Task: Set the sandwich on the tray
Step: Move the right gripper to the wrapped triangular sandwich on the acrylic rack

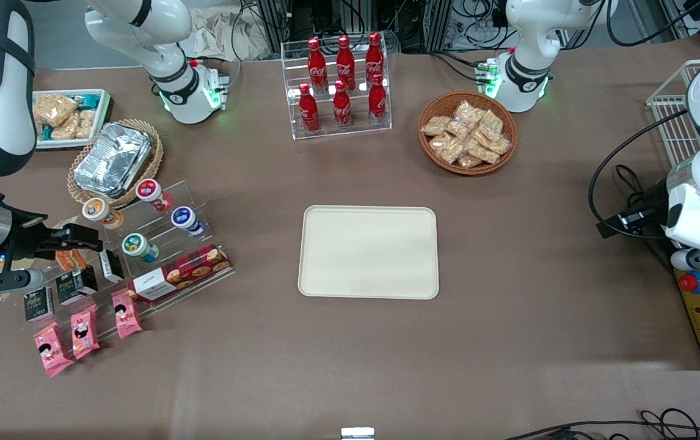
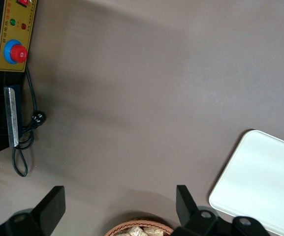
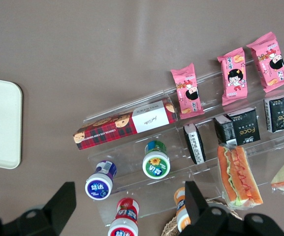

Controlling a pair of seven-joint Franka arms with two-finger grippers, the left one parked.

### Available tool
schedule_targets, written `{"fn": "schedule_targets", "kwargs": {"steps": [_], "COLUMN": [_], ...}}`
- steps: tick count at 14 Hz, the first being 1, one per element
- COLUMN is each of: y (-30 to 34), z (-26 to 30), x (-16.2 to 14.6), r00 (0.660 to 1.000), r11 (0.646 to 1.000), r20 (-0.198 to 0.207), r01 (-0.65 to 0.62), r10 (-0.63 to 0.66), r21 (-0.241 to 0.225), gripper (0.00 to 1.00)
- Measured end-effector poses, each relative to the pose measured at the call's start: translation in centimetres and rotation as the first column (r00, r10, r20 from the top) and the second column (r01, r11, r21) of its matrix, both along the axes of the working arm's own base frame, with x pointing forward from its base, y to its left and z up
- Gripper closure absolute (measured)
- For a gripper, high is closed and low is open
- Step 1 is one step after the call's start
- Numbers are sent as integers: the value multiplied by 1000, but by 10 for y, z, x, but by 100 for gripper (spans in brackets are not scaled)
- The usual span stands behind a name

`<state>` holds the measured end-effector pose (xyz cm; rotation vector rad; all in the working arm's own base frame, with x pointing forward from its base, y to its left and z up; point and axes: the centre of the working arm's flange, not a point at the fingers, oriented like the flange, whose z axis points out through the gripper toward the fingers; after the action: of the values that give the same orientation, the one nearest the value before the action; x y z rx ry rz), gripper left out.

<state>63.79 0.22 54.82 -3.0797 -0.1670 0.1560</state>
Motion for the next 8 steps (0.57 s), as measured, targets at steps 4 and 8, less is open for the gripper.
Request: {"fn": "schedule_targets", "kwargs": {"steps": [4, 8], "y": [0, -10], "z": [0, 0], "x": [0, 0], "r00": [1000, 1000], "r11": [1000, 1000], "r20": [0, 0], "r01": [0, 15], "r10": [0, -15], "r21": [-2, -4], "gripper": [1, 1]}}
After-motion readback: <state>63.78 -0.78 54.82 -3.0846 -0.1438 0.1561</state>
